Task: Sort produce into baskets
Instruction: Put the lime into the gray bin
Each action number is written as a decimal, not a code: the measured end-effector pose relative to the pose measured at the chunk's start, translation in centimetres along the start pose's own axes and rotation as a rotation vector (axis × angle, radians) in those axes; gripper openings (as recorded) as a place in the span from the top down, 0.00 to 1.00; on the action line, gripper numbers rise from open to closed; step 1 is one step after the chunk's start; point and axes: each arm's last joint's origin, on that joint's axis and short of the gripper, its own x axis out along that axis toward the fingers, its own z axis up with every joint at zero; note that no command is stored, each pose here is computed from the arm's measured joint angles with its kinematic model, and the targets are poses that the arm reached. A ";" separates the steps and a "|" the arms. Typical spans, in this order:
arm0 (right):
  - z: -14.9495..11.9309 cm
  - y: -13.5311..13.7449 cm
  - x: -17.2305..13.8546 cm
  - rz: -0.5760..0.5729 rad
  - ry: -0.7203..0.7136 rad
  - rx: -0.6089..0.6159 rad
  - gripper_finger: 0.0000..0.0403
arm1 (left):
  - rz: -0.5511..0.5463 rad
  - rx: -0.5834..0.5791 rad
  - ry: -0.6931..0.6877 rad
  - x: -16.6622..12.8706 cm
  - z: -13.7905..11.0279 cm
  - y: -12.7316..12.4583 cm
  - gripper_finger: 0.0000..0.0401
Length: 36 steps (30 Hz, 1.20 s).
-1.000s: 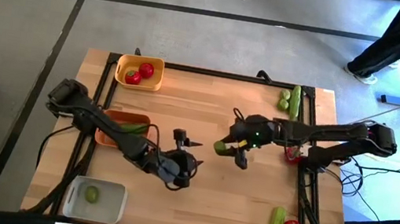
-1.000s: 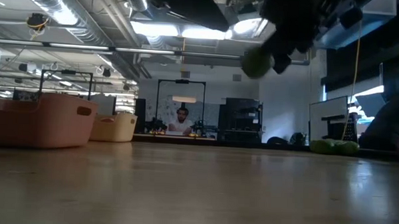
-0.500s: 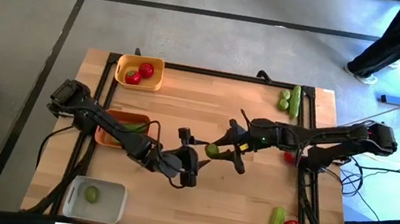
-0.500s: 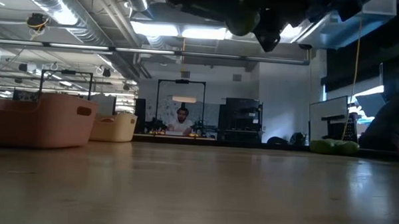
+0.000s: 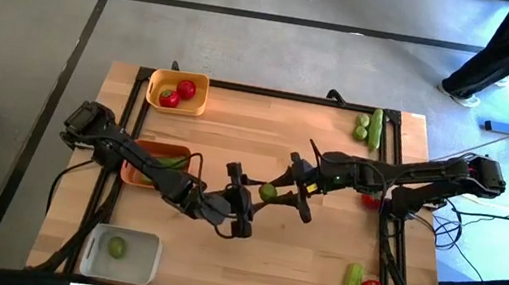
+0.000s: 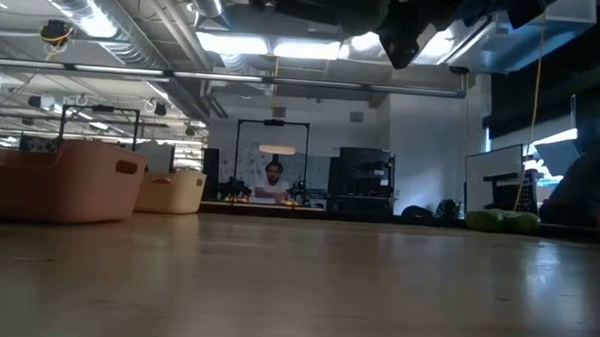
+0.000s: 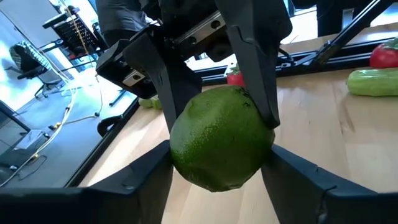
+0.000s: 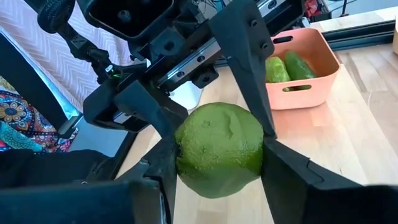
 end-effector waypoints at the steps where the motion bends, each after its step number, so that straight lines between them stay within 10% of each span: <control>1: 0.0 0.0 0.0 0.000 0.000 -0.001 0.59 | 0.001 -0.001 -0.001 0.0 0.0 0.0 0.47; 10: 0.0 -0.1 0.0 -0.014 -0.003 -0.003 0.57 | 0.003 -0.011 0.000 0.0 0.0 0.0 0.54; 21: 0.3 0.5 -2.3 -0.011 0.054 -0.073 0.30 | -0.034 -0.031 -0.019 -0.5 0.2 -0.5 0.54; 36: -3.0 0.0 -7.5 -0.389 0.411 -0.089 0.28 | -0.141 -0.079 0.083 -6.6 3.5 -1.2 0.55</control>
